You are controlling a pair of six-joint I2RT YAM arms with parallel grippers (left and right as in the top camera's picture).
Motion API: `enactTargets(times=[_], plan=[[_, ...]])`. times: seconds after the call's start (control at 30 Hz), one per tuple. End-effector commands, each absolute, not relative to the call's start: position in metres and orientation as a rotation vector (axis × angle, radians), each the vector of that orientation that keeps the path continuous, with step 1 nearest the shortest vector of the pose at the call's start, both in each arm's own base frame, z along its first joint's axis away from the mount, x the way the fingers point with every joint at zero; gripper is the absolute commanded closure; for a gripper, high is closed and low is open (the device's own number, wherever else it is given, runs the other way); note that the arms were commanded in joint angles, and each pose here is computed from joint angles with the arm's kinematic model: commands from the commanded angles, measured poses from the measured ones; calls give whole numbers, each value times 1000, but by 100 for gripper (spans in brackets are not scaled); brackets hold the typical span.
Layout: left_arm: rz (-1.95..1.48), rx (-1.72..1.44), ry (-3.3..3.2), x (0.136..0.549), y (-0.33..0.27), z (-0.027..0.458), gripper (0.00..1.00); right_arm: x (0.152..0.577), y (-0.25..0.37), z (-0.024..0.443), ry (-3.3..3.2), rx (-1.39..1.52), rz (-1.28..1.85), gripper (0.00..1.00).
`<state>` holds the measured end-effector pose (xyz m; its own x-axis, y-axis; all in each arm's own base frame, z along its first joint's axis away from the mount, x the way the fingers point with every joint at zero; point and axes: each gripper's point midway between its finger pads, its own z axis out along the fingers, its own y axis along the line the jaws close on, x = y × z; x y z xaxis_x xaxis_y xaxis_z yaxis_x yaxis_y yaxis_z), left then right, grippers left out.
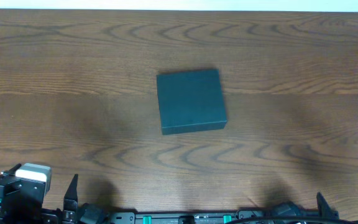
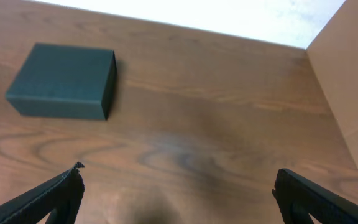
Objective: Pack container
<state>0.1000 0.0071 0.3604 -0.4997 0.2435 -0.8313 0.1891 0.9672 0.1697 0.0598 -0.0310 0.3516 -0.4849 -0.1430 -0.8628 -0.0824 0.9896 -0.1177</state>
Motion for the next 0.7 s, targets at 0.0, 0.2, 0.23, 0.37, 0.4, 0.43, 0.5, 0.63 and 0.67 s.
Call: enactTargets(times=[0.0, 0.2, 0.23, 0.37, 0.4, 0.43, 0.5, 0.63, 0.67], plan=[[78, 294, 2107, 100, 9, 361, 1, 58, -33, 347, 2101, -181, -96, 1], [78, 294, 2107, 100, 9, 361, 2, 54, -35, 340, 2136, -192, -107, 1], [78, 294, 2107, 100, 9, 361, 2, 54, -34, 340, 2136, -192, -107, 1], [78, 294, 2107, 100, 9, 361, 2, 54, -35, 340, 2136, -192, -107, 1], [78, 294, 2107, 100, 9, 361, 2, 54, -35, 340, 2136, -192, -107, 1], [78, 294, 2107, 100, 9, 361, 1, 54, -34, 340, 2136, -192, -107, 1], [78, 294, 2107, 100, 9, 361, 1, 54, -35, 340, 2136, -193, -108, 1], [78, 294, 2107, 100, 9, 361, 2, 57, -47, 345, 2113, -139, -184, 1], [78, 294, 2107, 100, 9, 361, 2, 57, -46, 346, 2108, -112, -163, 1]])
